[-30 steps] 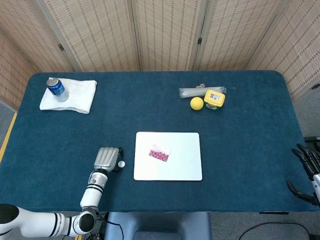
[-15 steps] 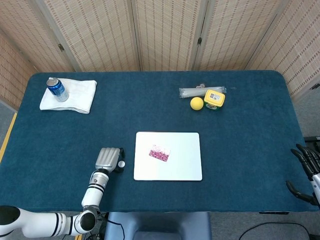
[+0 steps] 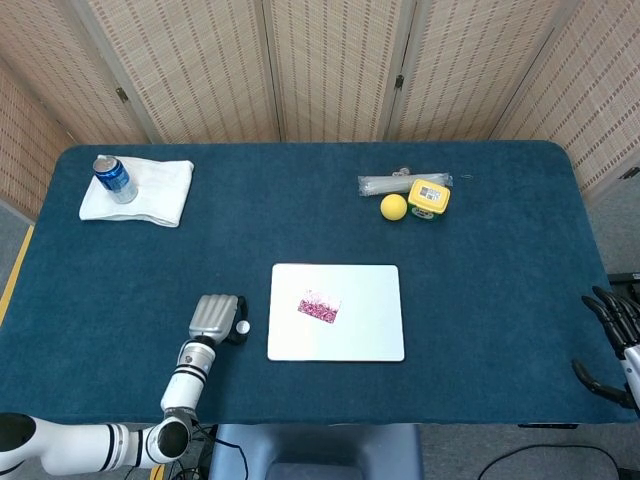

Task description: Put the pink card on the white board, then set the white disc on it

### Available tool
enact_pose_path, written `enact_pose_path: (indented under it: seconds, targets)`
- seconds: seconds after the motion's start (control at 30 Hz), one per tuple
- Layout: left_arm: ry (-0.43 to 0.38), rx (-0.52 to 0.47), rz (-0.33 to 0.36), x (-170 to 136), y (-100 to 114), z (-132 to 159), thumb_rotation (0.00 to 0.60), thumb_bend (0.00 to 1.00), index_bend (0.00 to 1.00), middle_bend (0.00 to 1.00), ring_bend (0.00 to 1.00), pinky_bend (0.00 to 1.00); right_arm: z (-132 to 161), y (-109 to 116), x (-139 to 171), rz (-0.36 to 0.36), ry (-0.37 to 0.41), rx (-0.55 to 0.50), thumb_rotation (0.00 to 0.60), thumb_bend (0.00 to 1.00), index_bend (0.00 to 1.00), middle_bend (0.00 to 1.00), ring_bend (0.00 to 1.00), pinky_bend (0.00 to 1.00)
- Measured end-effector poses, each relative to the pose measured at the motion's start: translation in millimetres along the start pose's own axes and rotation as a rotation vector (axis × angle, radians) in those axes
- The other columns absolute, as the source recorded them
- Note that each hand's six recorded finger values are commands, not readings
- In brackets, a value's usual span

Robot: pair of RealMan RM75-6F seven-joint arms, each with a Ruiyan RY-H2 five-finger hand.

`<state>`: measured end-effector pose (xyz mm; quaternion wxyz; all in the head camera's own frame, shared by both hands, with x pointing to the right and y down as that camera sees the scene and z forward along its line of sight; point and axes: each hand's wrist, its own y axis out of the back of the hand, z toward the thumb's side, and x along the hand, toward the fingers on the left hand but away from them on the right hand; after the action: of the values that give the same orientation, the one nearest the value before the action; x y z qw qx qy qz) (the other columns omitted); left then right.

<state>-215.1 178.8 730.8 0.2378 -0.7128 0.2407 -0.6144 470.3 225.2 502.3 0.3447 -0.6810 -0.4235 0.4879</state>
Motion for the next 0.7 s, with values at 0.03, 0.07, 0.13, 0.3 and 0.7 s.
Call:
enact_pose_path:
  seconds: [0.03, 0.07, 0.13, 0.3, 0.7]
  targets:
    - [0.0, -0.002, -0.001, 0.3, -0.3, -0.3, 0.6, 0.24, 0.51, 1.0, 1.0, 1.0, 0.1, -0.2, -0.1, 0.0, -0.001, 0.001, 0.6, 0.26, 0.0, 0.0, 0.0, 0.0]
    - [0.0, -0.003, -0.002, 0.5, -0.5, -0.5, 0.6, 0.24, 0.51, 1.0, 1.0, 1.0, 0.0, -0.2, -0.2, 0.0, -0.002, 0.001, 0.6, 0.26, 0.0, 0.0, 0.0, 0.0]
    - [-0.001, -0.004, -0.002, 1.3, -0.6, -0.9, 0.6, 0.24, 0.52, 1.0, 1.0, 1.0, -0.3, -0.1, -0.5, -0.002, -0.004, 0.001, 0.6, 0.26, 0.0, 0.0, 0.0, 0.0]
    - [-0.01, -0.013, -0.003, 2.6, -1.1, 0.7, 0.6, 0.24, 0.55, 1.0, 1.0, 1.0, -0.8, -1.0, -1.9, 0.002, -0.008, 0.003, 0.6, 0.26, 0.0, 0.0, 0.0, 0.0]
    - [-0.023, -0.03, -0.003, 3.4, 1.4, 2.4, 0.6, 0.24, 0.6, 1.0, 1.0, 1.0, -0.1, -0.8, -3.1, -0.001, -0.006, 0.004, 0.6, 0.26, 0.0, 0.0, 0.0, 0.0]
